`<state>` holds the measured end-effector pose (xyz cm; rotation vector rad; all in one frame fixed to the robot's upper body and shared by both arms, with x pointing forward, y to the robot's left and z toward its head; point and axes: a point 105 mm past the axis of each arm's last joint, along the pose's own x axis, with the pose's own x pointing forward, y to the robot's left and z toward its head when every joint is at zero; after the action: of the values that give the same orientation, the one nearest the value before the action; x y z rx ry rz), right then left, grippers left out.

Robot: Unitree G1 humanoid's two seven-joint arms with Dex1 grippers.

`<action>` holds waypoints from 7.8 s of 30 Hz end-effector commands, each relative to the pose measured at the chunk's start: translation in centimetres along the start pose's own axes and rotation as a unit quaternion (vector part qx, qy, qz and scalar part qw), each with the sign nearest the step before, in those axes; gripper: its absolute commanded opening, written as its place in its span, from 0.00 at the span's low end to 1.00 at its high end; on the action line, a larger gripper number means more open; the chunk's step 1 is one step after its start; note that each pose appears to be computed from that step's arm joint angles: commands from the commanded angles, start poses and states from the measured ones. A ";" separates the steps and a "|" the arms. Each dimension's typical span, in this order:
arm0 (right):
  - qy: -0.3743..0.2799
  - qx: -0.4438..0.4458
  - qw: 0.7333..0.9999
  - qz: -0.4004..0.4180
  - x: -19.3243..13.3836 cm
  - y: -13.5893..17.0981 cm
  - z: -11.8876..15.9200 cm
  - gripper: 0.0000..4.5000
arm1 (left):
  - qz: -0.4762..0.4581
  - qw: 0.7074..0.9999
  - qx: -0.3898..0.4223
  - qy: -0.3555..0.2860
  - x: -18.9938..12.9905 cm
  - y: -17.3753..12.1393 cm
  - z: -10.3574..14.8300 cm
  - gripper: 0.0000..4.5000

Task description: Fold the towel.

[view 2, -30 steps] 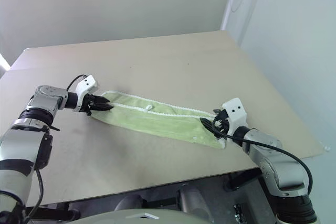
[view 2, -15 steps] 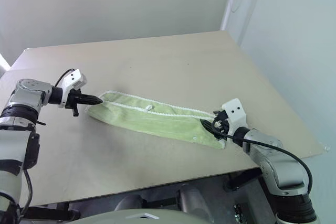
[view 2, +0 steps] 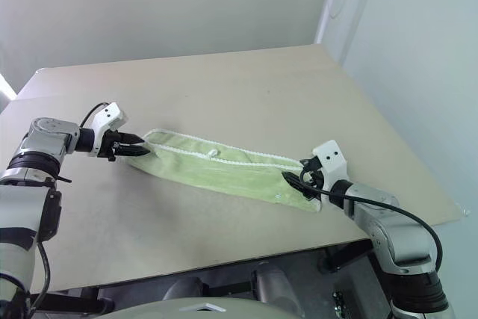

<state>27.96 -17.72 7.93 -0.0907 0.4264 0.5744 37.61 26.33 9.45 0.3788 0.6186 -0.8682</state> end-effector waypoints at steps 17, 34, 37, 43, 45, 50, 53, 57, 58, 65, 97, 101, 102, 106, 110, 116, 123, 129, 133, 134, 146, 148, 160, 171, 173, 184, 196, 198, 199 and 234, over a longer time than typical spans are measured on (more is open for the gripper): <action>-0.026 -0.025 0.999 -0.031 -0.8 -0.4 1.1 0.73 | -0.033 0.998 0.052 0.002 3.3 -1.6 1.3 0.45; -0.009 0.002 0.999 -0.033 -0.9 -0.9 0.5 0.73 | -0.021 0.998 0.061 -0.027 -0.5 -0.2 2.3 0.01; -0.009 0.005 1.000 -0.026 -0.4 -1.0 0.7 0.73 | -0.023 0.998 0.059 -0.023 -0.8 -0.2 1.7 0.01; 0.002 0.002 1.000 0.009 1.7 -0.4 1.4 0.73 | -0.031 0.998 0.058 -0.013 0.1 -0.8 0.7 0.01; 0.014 0.003 1.000 0.015 2.2 -0.5 1.1 0.73 | -0.034 0.998 0.059 -0.015 0.4 -1.0 0.7 0.01; 0.036 0.010 0.999 0.022 3.4 -0.8 0.6 0.73 | -0.033 0.998 0.058 -0.018 0.8 -1.1 0.7 0.01; 0.036 0.011 0.999 0.022 3.5 -0.8 0.6 0.73 | -0.031 0.998 0.059 -0.019 0.8 -1.1 0.8 0.01; 0.036 0.014 0.999 0.020 3.4 -0.8 0.4 0.64 | -0.025 0.998 0.057 -0.019 0.7 -0.9 0.7 0.00; 0.035 0.014 0.999 0.019 3.4 -0.8 0.3 0.59 | -0.024 0.998 0.057 -0.018 0.7 -0.9 0.7 0.00; 0.030 -0.001 0.999 0.016 2.3 -0.6 0.4 0.03 | -0.015 0.998 0.059 -0.013 0.5 -0.6 0.4 0.00; -0.310 -0.173 0.926 -0.128 2.2 -8.3 21.6 0.01 | 0.202 0.964 0.034 -0.170 -8.1 5.7 10.1 0.00; -0.277 -0.193 0.940 -0.055 1.9 -5.7 17.7 0.01 | 0.127 0.985 0.059 -0.100 -9.3 4.0 6.6 0.00; -0.268 -0.195 0.943 -0.041 1.7 -5.2 16.8 0.01 | 0.112 0.988 0.063 -0.086 -9.6 3.5 5.8 0.00; -0.220 -0.192 0.956 0.007 0.6 -3.5 12.6 0.01 | 0.052 0.995 0.076 -0.026 -10.3 0.2 2.5 0.00; -0.187 -0.179 0.965 0.044 -0.8 -1.8 9.8 0.01 | 0.023 0.998 0.062 0.009 -11.4 -3.1 -0.2 0.00; -0.111 -0.190 0.972 0.077 -2.5 0.3 4.9 0.01 | 0.040 0.998 0.021 0.046 -13.0 -4.3 -3.5 0.00; -0.052 -0.173 0.974 0.137 -5.7 2.7 1.1 0.01 | 0.031 0.996 -0.012 0.084 -13.9 -6.2 -6.3 0.00; -0.027 -0.189 0.969 0.157 -6.7 2.6 0.5 0.01 | 0.033 0.995 -0.024 0.092 -13.5 -6.4 -7.3 0.00; -0.035 -0.193 0.970 0.146 -5.4 1.7 1.5 0.01 | 0.064 0.995 -0.054 0.054 -13.0 -4.8 -6.7 0.00; -0.038 -0.192 0.971 0.140 -5.0 1.5 1.7 0.01 | 0.067 0.995 -0.060 0.048 -12.9 -4.5 -6.7 0.00; -0.045 -0.199 0.979 0.021 1.1 -3.2 2.9 0.01 | 0.098 0.991 -0.087 0.017 -11.4 -1.6 -7.2 0.00; -0.048 -0.197 0.979 0.016 1.9 -3.4 3.2 0.01 | 0.099 0.990 -0.096 0.019 -10.5 -1.0 -7.4 0.00; 0.003 -0.162 0.987 0.003 5.1 -4.4 1.8 0.00 | 0.100 0.990 -0.098 0.004 -6.8 1.2 -6.4 0.23; -0.097 -0.164 0.982 -0.006 5.0 -3.6 6.3 0.72 | 0.075 0.992 -0.102 -0.030 -7.0 1.1 -4.7 1.00; -0.113 -0.160 0.981 0.003 4.9 -3.3 7.1 0.79 | 0.073 0.992 -0.098 -0.034 -7.1 1.2 -4.3 1.00; -0.032 0.175 0.977 0.119 0.3 -0.4 5.7 0.79 | 0.082 0.991 -0.097 -0.048 -6.1 1.4 -3.6 1.00; -0.045 0.435 0.876 0.203 -2.3 3.7 1.9 0.79 | -0.026 0.992 -0.038 -0.117 -4.7 -2.8 0.5 1.00; -0.040 0.464 0.863 0.196 -2.1 4.4 1.0 0.79 | -0.040 0.991 -0.033 -0.121 -4.1 -4.0 0.6 1.00; -0.037 0.476 0.857 0.193 -2.0 4.6 0.6 0.79 | -0.043 0.991 -0.032 -0.121 -3.9 -4.4 0.6 1.00; -0.012 0.619 0.785 0.020 2.8 2.0 0.1 0.33 | -0.005 0.993 -0.024 -0.115 -2.4 -4.0 0.7 1.00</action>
<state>28.48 -14.64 5.86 1.2162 0.7538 0.2058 32.87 24.74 9.82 0.1921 0.4781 -0.9020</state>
